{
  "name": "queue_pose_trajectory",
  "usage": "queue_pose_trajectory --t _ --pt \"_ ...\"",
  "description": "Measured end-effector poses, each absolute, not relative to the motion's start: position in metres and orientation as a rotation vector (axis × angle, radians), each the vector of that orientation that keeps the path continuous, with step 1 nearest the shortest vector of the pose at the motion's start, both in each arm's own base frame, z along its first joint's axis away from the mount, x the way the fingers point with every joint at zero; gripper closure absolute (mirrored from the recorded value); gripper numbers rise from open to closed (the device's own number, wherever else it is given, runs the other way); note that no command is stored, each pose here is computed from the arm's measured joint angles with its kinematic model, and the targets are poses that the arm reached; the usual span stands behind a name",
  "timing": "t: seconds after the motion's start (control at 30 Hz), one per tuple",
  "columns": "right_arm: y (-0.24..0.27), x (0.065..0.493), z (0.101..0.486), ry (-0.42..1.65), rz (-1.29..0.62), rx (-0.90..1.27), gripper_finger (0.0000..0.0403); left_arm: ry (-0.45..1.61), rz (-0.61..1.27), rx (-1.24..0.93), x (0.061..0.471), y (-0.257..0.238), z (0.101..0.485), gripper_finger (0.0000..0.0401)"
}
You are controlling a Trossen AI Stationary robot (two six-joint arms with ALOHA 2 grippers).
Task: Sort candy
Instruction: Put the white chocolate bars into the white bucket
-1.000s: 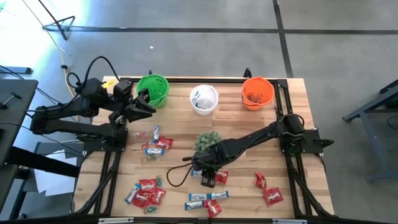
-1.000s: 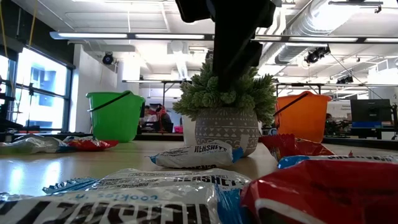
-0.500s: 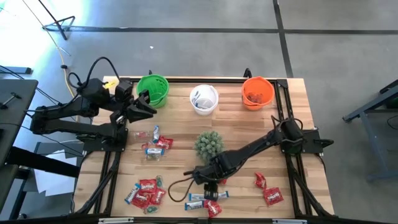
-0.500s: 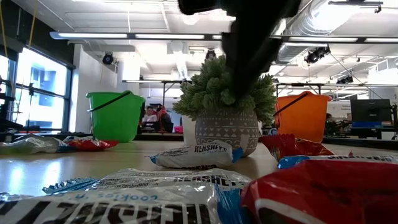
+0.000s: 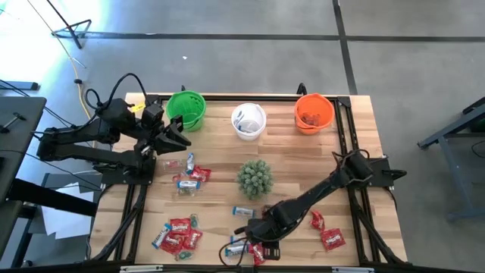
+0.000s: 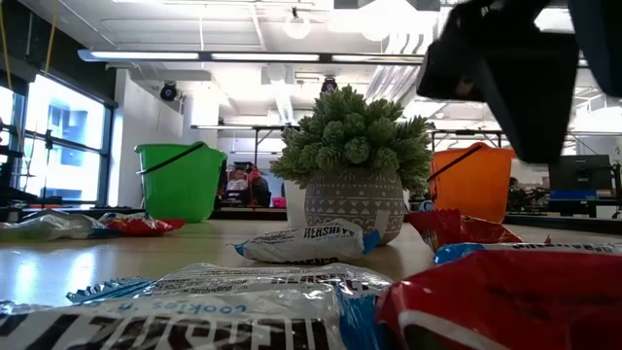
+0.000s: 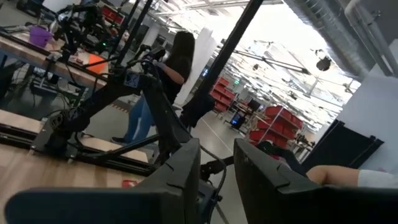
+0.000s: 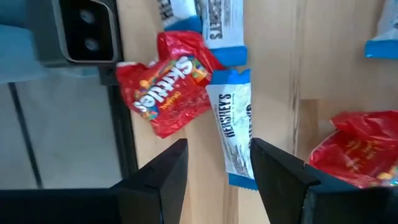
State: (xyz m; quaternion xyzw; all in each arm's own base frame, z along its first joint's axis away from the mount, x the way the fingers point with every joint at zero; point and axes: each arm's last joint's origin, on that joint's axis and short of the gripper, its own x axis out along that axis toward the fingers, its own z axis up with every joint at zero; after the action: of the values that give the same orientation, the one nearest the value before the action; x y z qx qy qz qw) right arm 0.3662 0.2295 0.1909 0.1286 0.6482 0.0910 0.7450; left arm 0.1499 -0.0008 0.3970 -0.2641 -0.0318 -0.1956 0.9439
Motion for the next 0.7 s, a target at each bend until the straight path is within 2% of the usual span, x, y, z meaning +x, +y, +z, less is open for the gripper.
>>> queue_pose_trajectory --t 0.27,0.5,0.6,0.7 --pt "0.238 0.369 0.148 1.481 0.121 0.203 0.0233 -0.057 -0.428 -0.539 0.15 -0.005 0.397 0.0319" --pt "0.237 0.372 0.134 1.505 0.074 0.207 0.0238 -0.055 -0.431 -0.545 0.15 -0.006 0.397 0.0319" --pt "0.237 0.373 0.135 1.518 0.059 0.233 0.0263 -0.055 -0.432 -0.546 0.15 -0.006 0.397 0.0319" --pt "0.237 0.373 0.139 1.539 0.042 0.262 0.0313 -0.055 -0.432 -0.546 0.15 -0.006 0.397 0.0319"
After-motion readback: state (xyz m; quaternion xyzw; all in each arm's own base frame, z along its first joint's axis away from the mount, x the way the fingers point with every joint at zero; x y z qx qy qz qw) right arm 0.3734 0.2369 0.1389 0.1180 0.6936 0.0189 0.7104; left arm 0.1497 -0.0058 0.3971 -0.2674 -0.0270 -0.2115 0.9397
